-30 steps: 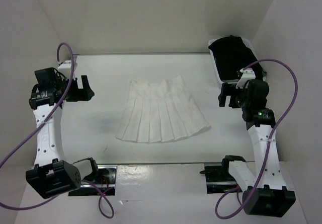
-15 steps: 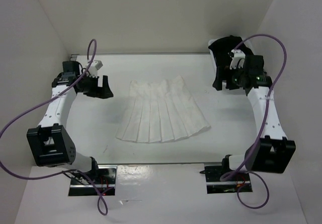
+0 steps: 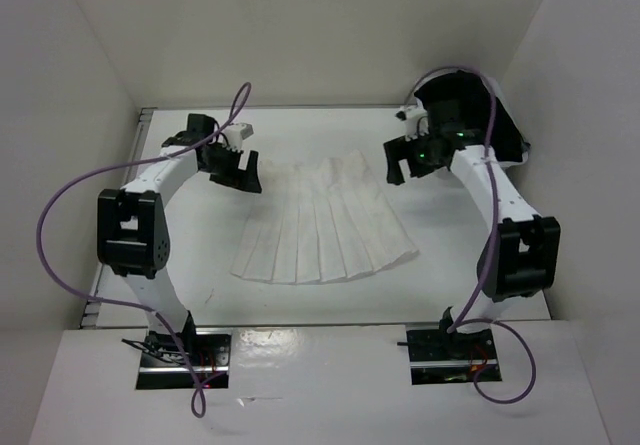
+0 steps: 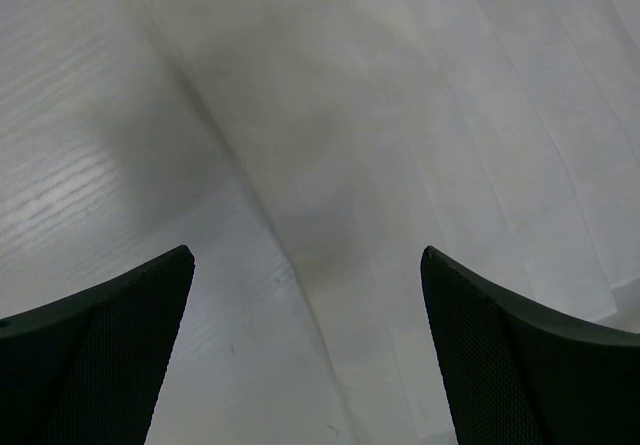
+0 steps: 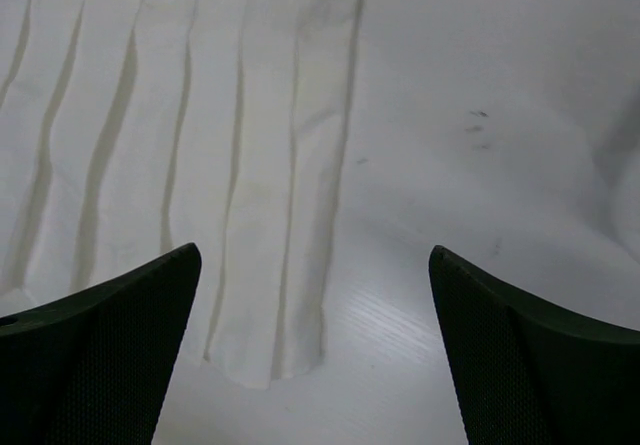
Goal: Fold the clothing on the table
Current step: Flatten the skirt out
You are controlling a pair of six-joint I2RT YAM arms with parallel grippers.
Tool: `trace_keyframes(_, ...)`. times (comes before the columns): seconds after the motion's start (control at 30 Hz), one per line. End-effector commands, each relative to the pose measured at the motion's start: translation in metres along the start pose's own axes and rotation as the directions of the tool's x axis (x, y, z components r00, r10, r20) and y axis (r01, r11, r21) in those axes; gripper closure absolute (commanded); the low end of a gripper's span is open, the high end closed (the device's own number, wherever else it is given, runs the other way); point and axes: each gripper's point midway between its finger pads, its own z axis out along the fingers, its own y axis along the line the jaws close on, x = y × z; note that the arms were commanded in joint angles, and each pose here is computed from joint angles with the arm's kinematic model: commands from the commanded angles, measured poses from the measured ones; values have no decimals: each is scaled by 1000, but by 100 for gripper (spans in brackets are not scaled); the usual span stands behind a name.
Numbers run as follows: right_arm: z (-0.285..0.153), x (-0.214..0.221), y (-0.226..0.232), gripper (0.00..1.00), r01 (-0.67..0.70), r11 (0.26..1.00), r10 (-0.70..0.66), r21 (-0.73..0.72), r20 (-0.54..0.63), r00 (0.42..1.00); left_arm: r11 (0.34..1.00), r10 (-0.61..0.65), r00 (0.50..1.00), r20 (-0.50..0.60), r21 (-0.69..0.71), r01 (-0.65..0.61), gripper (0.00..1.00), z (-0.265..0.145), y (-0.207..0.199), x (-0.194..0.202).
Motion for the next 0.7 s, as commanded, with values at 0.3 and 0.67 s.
trace_keyframes(0.3,93,-49,34,5,84,993,-82,-81,31,996,999,35,997,63,-12,-35,13,31,14,-50)
trace_keyframes(0.67,104,-54,29,13,63,991,-62,-115,9,998,996,-48,997,56,74,44,24,71,49,-56)
